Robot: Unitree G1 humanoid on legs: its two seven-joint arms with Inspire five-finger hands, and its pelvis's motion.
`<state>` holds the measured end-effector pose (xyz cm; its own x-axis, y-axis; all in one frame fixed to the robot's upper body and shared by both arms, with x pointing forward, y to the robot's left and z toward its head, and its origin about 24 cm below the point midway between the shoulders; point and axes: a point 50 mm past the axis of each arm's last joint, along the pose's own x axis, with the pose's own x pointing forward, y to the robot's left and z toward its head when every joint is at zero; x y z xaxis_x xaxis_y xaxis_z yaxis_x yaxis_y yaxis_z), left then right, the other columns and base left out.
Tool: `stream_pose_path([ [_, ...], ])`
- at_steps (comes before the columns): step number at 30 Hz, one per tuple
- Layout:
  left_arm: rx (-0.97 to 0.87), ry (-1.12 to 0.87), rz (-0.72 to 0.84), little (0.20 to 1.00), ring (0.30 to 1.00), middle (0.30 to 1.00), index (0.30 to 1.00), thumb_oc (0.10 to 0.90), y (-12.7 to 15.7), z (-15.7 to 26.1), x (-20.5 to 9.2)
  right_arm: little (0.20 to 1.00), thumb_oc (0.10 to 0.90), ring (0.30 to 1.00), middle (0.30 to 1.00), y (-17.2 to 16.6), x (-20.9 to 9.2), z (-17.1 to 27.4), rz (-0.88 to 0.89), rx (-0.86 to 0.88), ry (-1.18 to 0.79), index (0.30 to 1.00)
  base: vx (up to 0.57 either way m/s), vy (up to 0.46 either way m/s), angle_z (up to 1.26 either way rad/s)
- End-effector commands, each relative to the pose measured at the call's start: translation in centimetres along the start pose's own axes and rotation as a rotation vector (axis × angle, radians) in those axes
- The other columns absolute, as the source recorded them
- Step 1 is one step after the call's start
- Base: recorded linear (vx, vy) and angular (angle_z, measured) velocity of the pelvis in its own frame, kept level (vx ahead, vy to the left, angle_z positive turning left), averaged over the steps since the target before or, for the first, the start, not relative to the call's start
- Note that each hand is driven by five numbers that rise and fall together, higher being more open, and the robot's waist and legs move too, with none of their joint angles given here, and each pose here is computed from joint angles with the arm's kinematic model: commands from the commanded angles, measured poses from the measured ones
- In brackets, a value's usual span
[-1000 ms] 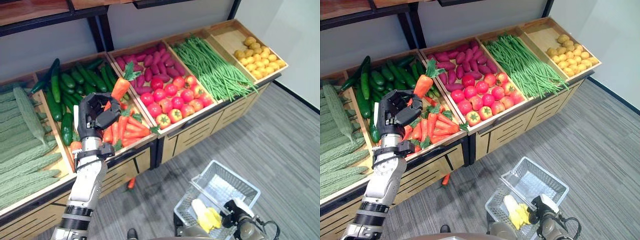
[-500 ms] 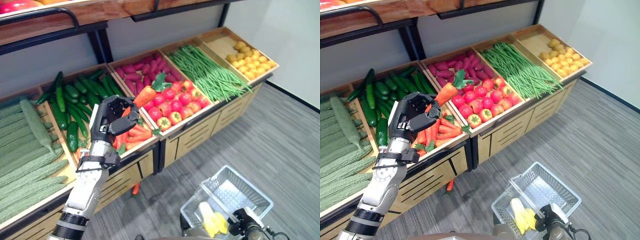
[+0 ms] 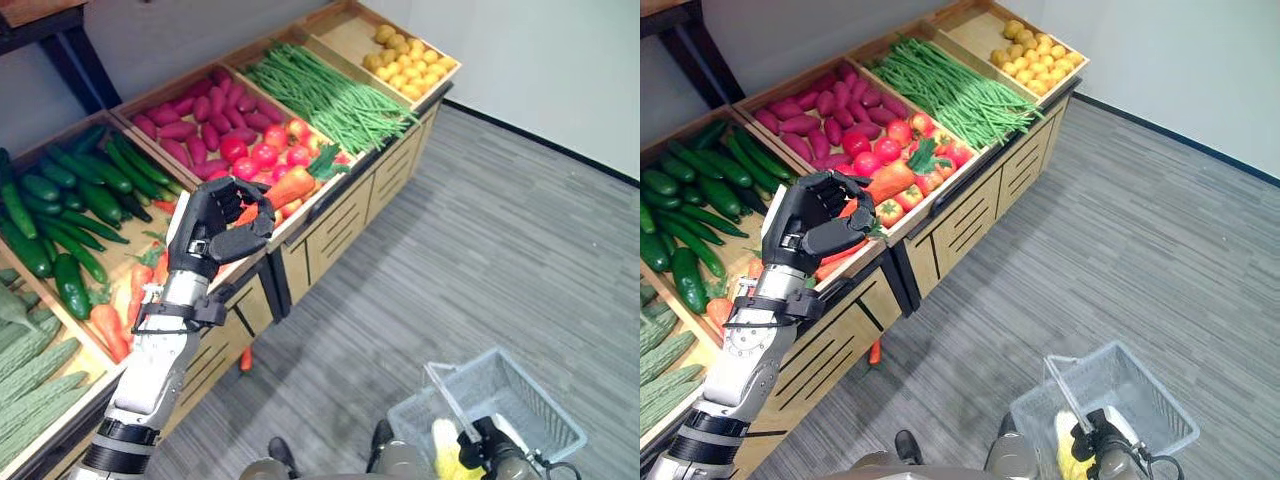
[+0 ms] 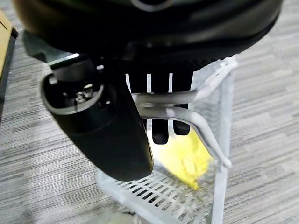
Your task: Get the vegetables into the basket
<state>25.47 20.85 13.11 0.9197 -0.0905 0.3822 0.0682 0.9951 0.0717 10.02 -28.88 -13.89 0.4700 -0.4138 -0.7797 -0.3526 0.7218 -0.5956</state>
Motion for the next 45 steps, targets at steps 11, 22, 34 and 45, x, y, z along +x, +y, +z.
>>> stream_pose_path([
  [11, -0.176, -0.371, -0.063, 0.300, 0.300, 0.300, 0.300, 0.400, -2.0, 6.1, 1.7, 0.300, 0.400, 0.300, 0.300, -5.0, 0.4, 1.3, -0.194, 0.022, -0.106, 0.300, -0.02, -0.214, -0.32],
  [22, -0.190, -0.393, -0.039, 0.300, 0.300, 0.300, 0.300, 0.400, -2.2, 6.1, 1.7, 0.300, 0.400, 0.300, 0.300, -9.3, 0.5, 6.9, -0.311, -0.014, -0.318, 0.300, 0.02, -0.032, -0.86],
  [34, -0.157, -0.328, -0.207, 0.300, 0.300, 0.300, 0.300, 0.400, -3.3, 5.5, 1.3, 0.300, 0.400, 0.300, 0.300, -9.8, 0.6, 9.8, -0.323, -0.013, -0.373, 0.300, -0.04, 0.249, -0.83],
  [45, -0.139, -0.211, -0.285, 0.300, 0.300, 0.300, 0.300, 0.400, -3.6, 3.8, 0.4, 0.300, 0.400, 0.300, 0.300, -13.4, -0.5, 14.2, -0.405, -0.043, -0.520, 0.300, 0.02, -0.068, -0.17],
])
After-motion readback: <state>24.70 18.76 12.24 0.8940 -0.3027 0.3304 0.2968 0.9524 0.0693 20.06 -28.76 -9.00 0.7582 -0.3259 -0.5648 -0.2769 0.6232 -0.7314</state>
